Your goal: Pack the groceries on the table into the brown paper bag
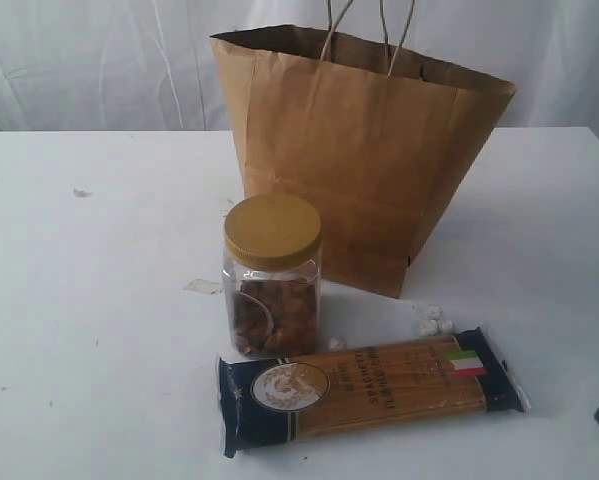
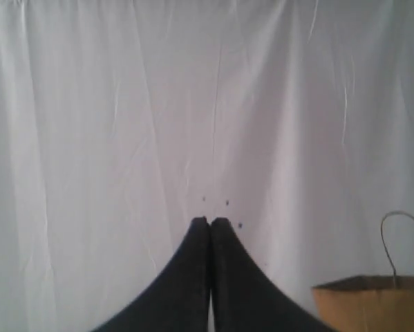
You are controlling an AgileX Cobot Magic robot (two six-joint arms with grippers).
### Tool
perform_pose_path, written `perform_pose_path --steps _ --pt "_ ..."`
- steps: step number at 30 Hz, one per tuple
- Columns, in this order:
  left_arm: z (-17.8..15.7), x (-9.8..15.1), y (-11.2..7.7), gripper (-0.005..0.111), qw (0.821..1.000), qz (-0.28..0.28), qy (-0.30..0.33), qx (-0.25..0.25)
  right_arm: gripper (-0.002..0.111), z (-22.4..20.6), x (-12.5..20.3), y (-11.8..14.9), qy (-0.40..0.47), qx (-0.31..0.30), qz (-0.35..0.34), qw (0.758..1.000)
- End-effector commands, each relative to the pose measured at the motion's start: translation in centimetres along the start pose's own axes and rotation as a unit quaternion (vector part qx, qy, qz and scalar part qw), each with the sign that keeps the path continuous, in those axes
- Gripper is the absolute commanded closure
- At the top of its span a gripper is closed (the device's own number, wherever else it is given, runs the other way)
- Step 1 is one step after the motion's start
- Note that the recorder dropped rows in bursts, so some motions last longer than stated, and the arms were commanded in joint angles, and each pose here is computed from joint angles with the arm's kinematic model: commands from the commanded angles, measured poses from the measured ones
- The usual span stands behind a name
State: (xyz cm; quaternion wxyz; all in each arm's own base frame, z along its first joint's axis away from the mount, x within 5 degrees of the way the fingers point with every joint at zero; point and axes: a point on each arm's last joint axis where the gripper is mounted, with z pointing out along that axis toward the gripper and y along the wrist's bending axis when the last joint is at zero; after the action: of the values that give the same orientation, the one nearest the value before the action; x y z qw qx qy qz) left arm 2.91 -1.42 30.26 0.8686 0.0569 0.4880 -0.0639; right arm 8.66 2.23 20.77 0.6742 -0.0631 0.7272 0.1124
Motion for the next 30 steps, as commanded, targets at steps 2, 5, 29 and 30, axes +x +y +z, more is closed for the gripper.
perform_pose_path --steps 2,5,29,30 --pt "2.3 -4.4 1.1 0.107 0.997 -0.039 0.031 -0.054 0.108 -0.2 1.6 -0.4 0.082 0.023 0.001 0.996" --pt "4.6 -6.4 1.5 0.107 0.996 -0.05 0.044 -0.067 0.108 -0.2 1.6 -0.4 0.08 0.022 0.001 0.997" --pt "17.2 15.1 8.4 0.107 0.769 0.219 0.583 -0.146 0.108 -0.2 1.6 -0.4 0.08 0.022 0.002 0.997" --pt "17.1 15.2 8.3 0.107 0.765 0.215 0.59 -0.143 0.108 -0.2 1.6 -0.4 0.08 0.022 0.002 0.997"
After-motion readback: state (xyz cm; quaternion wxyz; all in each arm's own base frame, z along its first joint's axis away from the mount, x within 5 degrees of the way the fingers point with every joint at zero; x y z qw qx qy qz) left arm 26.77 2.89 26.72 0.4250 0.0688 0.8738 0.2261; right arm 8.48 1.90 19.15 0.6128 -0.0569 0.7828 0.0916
